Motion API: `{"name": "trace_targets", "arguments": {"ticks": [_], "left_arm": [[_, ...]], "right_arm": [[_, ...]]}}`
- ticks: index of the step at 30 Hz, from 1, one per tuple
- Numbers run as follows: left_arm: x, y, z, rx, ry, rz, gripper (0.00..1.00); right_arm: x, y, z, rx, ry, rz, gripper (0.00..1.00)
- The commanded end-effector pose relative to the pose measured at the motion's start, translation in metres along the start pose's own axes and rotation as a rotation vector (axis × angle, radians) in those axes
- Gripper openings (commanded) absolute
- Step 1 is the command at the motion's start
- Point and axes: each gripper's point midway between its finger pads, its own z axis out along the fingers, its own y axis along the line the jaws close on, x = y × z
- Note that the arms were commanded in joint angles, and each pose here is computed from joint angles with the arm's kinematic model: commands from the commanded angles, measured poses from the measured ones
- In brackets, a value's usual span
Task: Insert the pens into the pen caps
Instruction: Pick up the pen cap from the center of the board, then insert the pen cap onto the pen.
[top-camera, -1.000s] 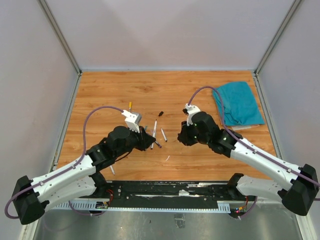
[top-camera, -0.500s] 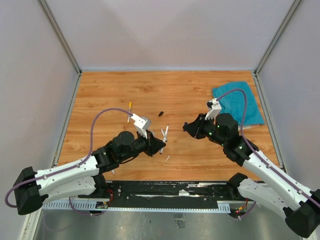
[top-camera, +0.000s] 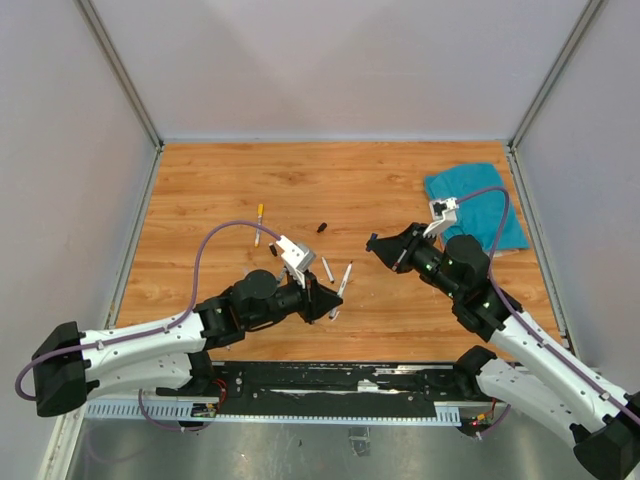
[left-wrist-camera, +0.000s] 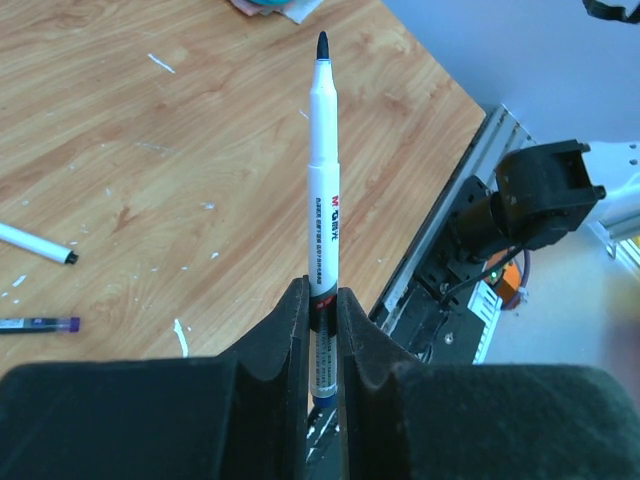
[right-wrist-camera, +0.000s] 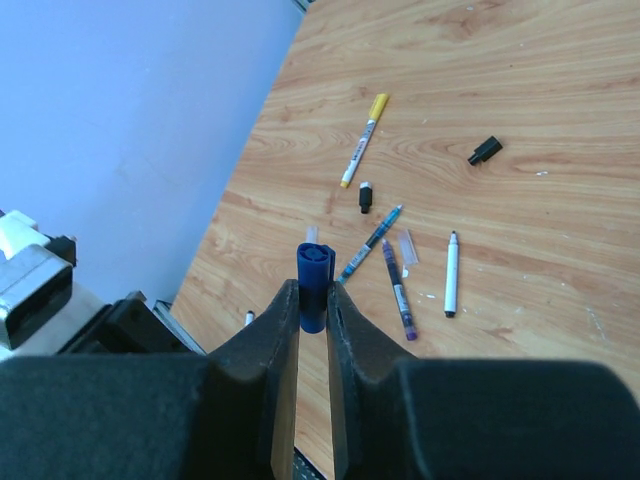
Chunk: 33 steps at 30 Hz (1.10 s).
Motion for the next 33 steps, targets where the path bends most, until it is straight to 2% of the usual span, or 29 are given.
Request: {"name": "trace_targets", "arguments": {"ticks": [1,15,33], "left_arm": [[-0.009,-0.019,0.002,0.078,-0.035,0.044,0.00],[-0.010,-0.021,0.004,0.076,-0.036,0.045,0.00],[-0.012,-0.018,0.003,0.057,-0.046,0.041,0.00]], "right_arm": [[-0.022,0.014,0.002,-0.057,-0.087,0.063,0.01],[-0.008,0.033,0.005,-0.173,-0.014,0.109,0.00],[0.012,0.030,0.000,-0.196,0.051,0.118,0.01]]}}
